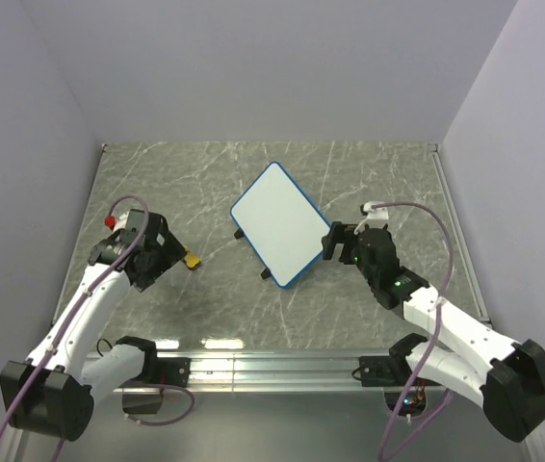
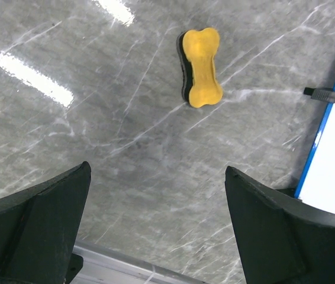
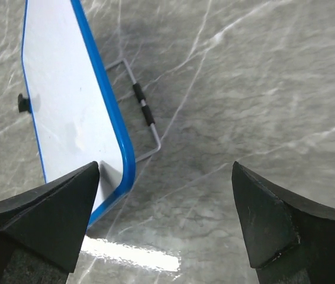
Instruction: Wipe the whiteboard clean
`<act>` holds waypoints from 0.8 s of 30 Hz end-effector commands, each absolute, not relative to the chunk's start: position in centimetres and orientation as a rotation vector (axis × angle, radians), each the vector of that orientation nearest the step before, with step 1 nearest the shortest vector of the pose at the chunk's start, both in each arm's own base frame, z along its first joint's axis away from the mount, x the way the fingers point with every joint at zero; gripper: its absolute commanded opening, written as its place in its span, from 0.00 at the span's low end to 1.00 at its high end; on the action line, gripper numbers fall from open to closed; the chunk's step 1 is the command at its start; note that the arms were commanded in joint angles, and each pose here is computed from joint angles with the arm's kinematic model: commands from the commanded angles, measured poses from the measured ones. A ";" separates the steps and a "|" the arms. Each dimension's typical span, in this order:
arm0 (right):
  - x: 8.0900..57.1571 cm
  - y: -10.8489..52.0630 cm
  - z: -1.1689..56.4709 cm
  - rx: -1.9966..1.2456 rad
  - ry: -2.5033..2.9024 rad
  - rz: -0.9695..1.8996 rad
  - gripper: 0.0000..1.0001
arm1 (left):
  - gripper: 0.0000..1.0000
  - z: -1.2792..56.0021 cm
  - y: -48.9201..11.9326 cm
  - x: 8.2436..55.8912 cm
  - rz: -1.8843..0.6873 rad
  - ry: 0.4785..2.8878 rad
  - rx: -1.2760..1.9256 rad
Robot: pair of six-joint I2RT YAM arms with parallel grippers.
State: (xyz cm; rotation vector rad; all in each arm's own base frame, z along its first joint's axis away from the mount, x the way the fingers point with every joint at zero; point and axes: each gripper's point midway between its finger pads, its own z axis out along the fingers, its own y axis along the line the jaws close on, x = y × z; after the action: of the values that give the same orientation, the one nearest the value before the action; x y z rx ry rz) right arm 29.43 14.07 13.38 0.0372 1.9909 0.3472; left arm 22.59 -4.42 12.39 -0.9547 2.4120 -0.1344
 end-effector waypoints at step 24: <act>19.8 13.7 33.7 0.092 1.678 0.842 0.98 | 0.99 19.8 -9.6 37.3 -0.403 2.130 -0.750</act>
State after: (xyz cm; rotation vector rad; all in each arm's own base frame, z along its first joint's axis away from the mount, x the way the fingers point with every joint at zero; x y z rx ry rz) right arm 21.15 12.98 33.83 0.1101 1.6857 0.7508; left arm 35.03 -8.20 16.10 -0.8269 2.2268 -0.3223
